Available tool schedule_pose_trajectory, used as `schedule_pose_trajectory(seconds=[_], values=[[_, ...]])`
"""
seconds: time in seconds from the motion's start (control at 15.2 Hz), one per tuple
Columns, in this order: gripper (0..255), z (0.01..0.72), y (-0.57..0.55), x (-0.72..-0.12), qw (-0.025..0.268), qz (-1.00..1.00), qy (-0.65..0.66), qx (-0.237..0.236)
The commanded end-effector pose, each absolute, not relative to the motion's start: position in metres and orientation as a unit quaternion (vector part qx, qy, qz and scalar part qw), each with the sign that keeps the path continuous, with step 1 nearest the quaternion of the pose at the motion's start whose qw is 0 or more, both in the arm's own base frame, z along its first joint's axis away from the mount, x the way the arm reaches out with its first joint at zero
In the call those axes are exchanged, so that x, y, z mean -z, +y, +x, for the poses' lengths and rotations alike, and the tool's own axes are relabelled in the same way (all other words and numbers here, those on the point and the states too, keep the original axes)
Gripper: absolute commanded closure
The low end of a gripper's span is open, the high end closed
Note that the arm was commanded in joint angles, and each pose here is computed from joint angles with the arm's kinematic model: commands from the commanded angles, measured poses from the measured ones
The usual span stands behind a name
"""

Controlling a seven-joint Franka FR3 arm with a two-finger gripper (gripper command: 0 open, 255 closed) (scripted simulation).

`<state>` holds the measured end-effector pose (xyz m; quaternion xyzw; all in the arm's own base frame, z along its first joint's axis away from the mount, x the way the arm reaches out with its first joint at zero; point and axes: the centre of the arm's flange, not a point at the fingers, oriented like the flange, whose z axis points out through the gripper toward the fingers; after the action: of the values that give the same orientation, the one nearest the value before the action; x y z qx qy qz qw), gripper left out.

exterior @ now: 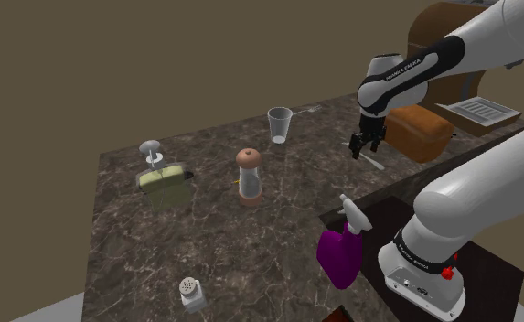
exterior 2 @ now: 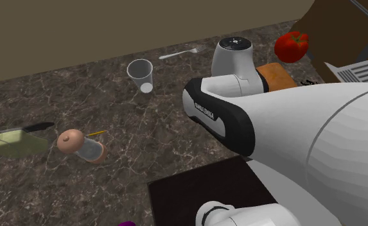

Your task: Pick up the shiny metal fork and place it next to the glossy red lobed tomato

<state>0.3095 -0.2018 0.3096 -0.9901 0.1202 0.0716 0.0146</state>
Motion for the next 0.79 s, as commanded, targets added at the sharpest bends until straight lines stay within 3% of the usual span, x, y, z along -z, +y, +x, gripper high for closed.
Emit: schedule_pose_trajectory(seconds=[0.0,0.73], values=[[255,0.309,-0.202,-0.310,0.015,-0.990,0.120,-0.072],[255,0.309,-0.202,-0.320,0.015,-0.990,0.120,-0.072]])
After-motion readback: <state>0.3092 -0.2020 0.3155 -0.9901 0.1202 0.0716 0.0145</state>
